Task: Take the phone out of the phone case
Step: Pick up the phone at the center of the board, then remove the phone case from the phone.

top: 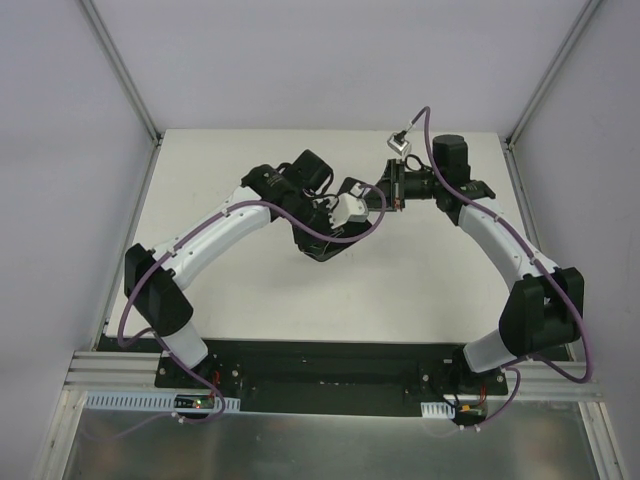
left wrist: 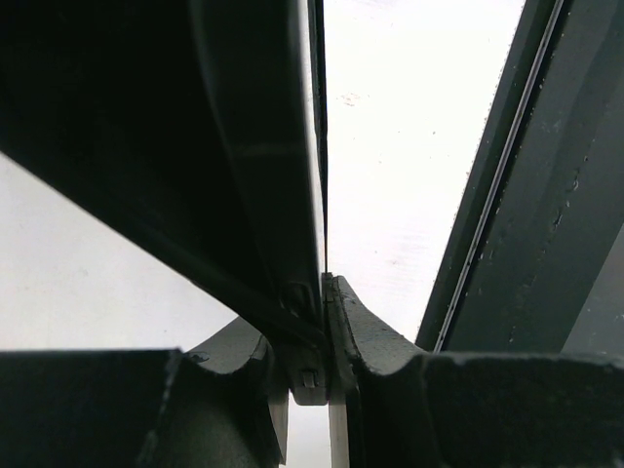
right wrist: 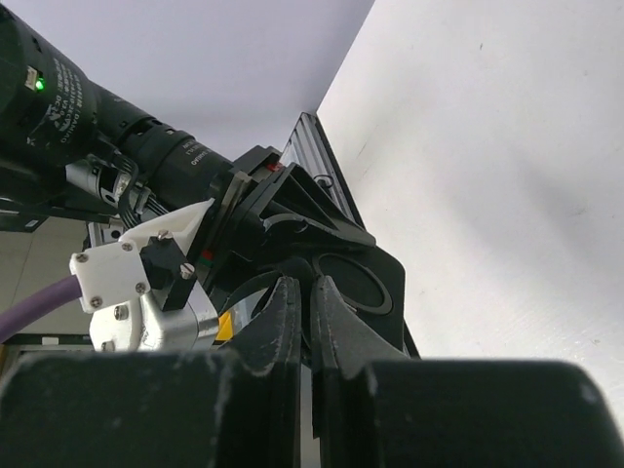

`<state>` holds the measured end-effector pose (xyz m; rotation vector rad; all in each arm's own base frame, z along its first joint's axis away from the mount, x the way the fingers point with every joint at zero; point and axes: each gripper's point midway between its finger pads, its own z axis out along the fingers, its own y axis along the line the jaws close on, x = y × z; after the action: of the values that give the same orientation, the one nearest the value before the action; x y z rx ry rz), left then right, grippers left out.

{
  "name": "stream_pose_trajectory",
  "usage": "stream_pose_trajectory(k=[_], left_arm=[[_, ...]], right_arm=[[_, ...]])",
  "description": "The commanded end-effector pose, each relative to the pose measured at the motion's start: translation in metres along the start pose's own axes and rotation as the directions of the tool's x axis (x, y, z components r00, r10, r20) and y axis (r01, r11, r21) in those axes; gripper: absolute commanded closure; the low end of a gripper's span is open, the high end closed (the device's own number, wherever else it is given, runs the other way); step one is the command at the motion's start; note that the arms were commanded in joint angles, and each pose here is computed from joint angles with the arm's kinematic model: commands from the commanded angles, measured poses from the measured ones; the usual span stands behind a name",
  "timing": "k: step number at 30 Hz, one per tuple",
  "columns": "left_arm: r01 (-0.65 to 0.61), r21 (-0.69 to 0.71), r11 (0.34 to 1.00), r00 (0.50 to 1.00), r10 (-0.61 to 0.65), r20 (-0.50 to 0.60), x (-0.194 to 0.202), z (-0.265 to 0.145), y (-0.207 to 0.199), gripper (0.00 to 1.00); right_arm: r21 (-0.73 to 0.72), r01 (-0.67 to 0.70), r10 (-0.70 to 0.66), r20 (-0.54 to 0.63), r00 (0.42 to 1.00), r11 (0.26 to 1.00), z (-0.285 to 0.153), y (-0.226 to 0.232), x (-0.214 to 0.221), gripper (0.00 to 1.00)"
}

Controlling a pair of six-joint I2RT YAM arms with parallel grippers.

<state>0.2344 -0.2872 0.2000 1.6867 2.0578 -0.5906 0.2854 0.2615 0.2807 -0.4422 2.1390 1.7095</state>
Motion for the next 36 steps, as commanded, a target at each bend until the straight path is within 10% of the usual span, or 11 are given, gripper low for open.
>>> stream_pose_trajectory(k=[1, 22, 30, 36], left_arm=[[-0.243, 0.016, 0.970, 0.945, 0.233, 0.230, -0.070, -0.028, -0.029, 1.00], [-0.232, 0.034, 0.972, 0.932, 0.212, 0.296, -0.082, -0.051, -0.034, 1.00], [-0.216, 0.072, 0.974, 0.946, 0.191, 0.262, -0.061, -0.040, -0.034, 1.00], [-0.201, 0.094, 0.975, 0.955, 0.173, 0.242, -0.047, -0.034, -0.034, 1.00]], right_arm=[[0.219, 0.004, -0.025, 0.093, 0.995, 0.976, 0.003, -0.049, -0.019, 1.00], [0.301, 0.179, -0.179, -0.029, 0.983, 0.937, 0.005, -0.055, 0.014, 1.00], [0.310, 0.304, -0.316, -0.013, 0.949, 0.901, -0.016, -0.026, 0.003, 0.56], [0.293, 0.370, -0.381, -0.020, 0.924, 0.882, -0.031, -0.002, 0.003, 0.49]])
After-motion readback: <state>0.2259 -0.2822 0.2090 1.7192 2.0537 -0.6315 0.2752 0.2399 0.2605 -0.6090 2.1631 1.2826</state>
